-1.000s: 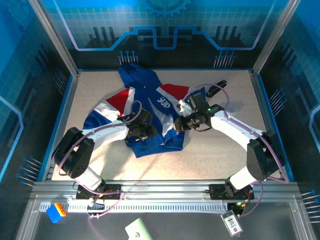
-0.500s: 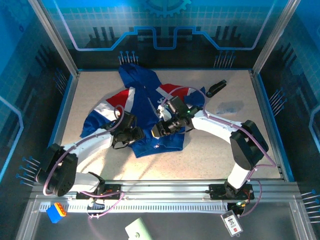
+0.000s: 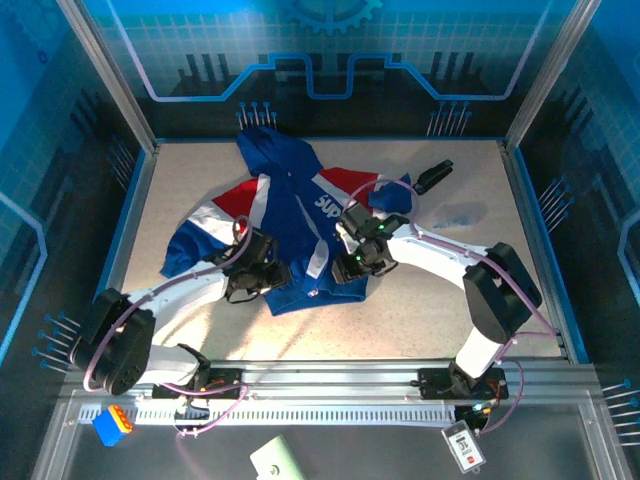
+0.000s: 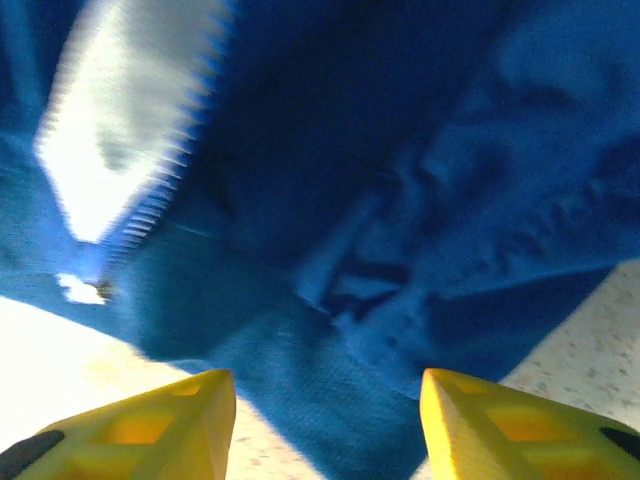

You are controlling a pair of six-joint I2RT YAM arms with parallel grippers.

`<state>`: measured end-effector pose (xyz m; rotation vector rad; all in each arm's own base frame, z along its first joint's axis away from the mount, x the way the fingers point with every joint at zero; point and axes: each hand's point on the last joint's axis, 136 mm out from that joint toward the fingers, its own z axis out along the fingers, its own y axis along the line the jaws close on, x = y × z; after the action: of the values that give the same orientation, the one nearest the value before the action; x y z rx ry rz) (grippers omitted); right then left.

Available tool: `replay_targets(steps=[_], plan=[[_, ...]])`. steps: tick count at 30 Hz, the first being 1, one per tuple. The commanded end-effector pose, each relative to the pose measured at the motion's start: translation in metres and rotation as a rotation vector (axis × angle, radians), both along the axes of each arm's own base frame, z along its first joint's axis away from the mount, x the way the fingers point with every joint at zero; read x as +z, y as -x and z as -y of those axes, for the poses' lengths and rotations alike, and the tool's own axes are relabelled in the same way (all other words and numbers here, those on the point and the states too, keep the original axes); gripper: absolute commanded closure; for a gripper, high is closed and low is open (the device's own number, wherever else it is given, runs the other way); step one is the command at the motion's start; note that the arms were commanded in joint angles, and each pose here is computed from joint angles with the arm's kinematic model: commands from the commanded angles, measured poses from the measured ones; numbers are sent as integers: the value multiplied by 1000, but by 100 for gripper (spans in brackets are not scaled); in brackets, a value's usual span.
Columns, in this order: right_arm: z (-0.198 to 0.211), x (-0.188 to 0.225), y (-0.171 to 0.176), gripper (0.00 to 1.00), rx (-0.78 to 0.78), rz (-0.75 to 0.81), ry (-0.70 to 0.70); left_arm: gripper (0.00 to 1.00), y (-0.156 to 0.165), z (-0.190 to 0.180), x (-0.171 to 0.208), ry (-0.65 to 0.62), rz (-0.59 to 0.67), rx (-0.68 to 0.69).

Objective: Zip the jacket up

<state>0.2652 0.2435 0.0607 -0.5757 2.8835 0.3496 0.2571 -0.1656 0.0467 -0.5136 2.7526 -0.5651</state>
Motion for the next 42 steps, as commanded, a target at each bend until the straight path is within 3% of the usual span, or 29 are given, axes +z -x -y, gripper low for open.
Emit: replay_targets(steps=[1, 10, 18, 30, 36, 42], plan=[[25, -28, 9, 46, -8, -45, 150, 60, -2, 9, -9, -11, -30, -23], [69, -52, 15, 48, -5, -58, 350, 59, 13, -32, -41, -130, -156, 45], [92, -48, 12, 49, -62, -83, 344, 58, 18, -72, -35, -155, -168, 137], [26, 39, -15, 49, -59, 61, 57, 59, -7, -41, 25, -153, -7, 47], [-31, 30, -13, 49, -31, -1, -102, 59, -16, -25, 40, -117, 37, 35], [-63, -3, -10, 50, -13, -89, -129, 59, -16, -22, 35, -119, 23, 28]])
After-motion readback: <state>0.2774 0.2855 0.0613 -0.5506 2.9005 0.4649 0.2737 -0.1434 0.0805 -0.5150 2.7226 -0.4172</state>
